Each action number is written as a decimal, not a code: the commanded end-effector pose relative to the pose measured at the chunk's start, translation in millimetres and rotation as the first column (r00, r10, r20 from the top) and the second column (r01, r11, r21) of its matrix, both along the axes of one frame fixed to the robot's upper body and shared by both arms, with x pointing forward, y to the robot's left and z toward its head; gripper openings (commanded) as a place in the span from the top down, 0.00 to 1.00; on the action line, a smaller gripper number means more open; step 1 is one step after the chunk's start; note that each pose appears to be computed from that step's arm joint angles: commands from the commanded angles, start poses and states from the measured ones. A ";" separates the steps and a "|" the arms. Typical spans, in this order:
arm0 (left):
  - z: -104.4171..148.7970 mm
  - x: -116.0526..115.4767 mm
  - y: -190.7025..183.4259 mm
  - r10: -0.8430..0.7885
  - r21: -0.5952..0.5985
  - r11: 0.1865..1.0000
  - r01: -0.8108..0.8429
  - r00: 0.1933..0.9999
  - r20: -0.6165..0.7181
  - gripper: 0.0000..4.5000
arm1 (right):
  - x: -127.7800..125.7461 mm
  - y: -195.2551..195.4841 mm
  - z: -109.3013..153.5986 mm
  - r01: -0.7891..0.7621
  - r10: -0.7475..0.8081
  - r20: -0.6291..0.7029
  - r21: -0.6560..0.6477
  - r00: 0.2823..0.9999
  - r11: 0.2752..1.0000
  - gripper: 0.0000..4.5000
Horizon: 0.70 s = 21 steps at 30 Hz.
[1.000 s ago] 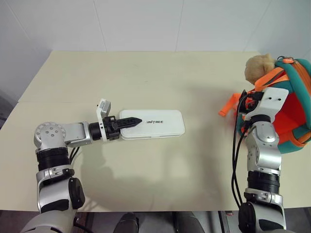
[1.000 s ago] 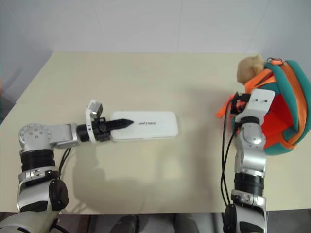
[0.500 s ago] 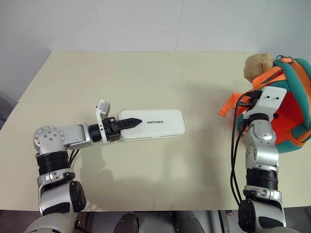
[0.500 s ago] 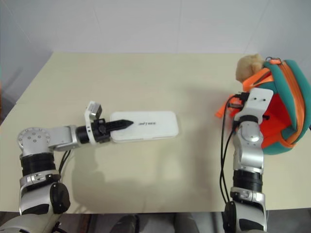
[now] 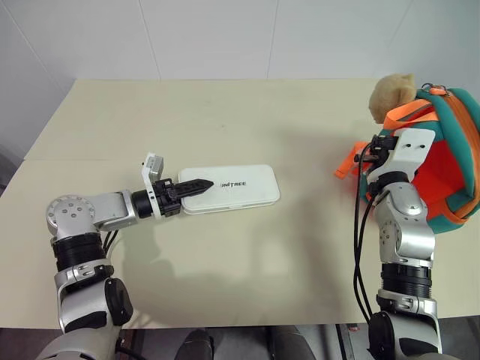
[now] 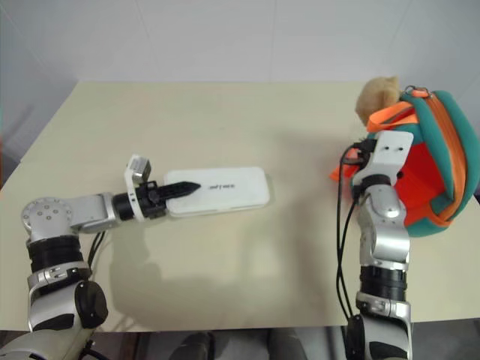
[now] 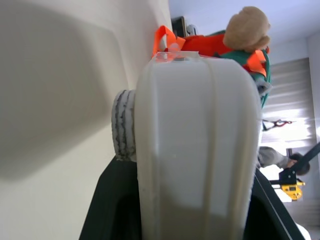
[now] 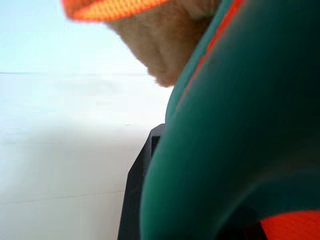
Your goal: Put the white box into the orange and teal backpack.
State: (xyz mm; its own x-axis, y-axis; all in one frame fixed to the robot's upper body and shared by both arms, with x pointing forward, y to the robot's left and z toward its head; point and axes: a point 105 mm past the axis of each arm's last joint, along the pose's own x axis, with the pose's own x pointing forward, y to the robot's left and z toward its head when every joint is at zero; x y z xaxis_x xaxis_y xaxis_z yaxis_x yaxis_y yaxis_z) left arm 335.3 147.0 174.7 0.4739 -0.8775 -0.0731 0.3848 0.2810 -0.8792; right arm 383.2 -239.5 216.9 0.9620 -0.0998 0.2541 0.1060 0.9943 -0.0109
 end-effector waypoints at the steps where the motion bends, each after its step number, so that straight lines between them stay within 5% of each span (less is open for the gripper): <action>1: 18.9 6.4 11.0 0.044 -0.008 0.999 -0.043 0.997 0.066 0.72 | -11.6 21.7 20.3 -0.118 0.120 0.049 -0.041 0.992 0.992 0.89; 21: 23.3 16.2 37.7 0.132 0.022 0.991 -0.134 0.988 0.083 0.72 | -57.0 97.9 42.0 -0.567 0.572 -0.038 -0.206 0.819 0.798 0.89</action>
